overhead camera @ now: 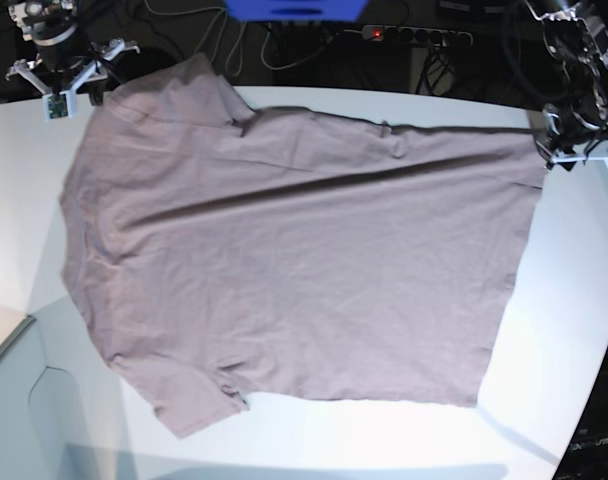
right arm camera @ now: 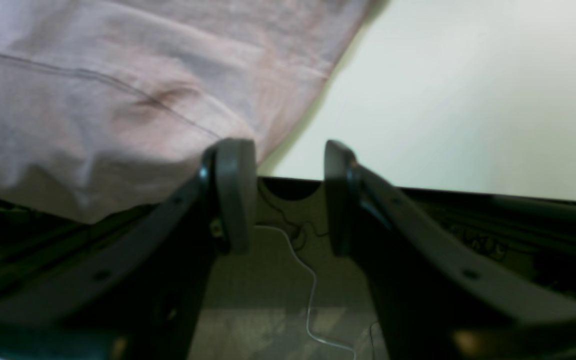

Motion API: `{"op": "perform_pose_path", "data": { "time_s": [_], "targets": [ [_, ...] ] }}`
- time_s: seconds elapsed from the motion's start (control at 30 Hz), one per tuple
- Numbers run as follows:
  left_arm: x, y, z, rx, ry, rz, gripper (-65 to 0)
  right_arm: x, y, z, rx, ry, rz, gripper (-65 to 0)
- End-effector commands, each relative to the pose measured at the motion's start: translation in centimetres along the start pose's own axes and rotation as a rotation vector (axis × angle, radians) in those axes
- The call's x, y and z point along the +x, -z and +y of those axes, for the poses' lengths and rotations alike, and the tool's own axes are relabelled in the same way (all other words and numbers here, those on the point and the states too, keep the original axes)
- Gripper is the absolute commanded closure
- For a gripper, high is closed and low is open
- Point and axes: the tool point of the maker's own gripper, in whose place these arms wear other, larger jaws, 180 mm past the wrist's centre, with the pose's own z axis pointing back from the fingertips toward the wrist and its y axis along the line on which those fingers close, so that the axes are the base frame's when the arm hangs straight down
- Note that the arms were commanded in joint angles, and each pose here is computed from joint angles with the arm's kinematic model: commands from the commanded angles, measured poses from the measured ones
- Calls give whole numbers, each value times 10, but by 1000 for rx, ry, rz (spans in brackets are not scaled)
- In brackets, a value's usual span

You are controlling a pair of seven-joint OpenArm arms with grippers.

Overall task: Layout the t-shirt on the table in an organized manner, then fold the t-shirt properly
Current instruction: 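Pull the shirt corners with both grippers to smooth the shirt, then grasp the shirt hem edge with both grippers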

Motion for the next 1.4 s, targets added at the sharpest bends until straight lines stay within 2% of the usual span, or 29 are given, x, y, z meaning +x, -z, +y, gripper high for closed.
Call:
{"op": "perform_pose_path", "data": {
  "time_s": [0.0,0.13,0.33,0.47,0.6,0.7,0.83,1.13,1.37],
  "targets": [
    [10,-2,-3,-9,10,-28,-322,6,-4,0,12,-11,-28,-234],
    [4,0,-10,-20,38,-8,-321,5,-4,1,13,-10,-26,-234],
    [-11,9,0,3,25,40,-316,3,-4,1,15,-8,-21,-234],
    [-11,8,0,1,22,40,-221,3,-4,1,15,-8,-21,-234],
    [-13,8,0,3,20,42,-178,3,-4,1,15,-8,-21,-237],
    [-13,8,1,4,19,42,-142,3,-4,1,15,-8,-21,-293],
    [-14,8,1,4,18,43,0,3,-3,2,19,-8,-19,-365],
    [-12,9,-1,0,17,40,0,-18,7,14,57,32,30,-371],
    [-13,9,-3,-3,18,42,0,-28,16,47,152,38,54,-372]
  ]
}}
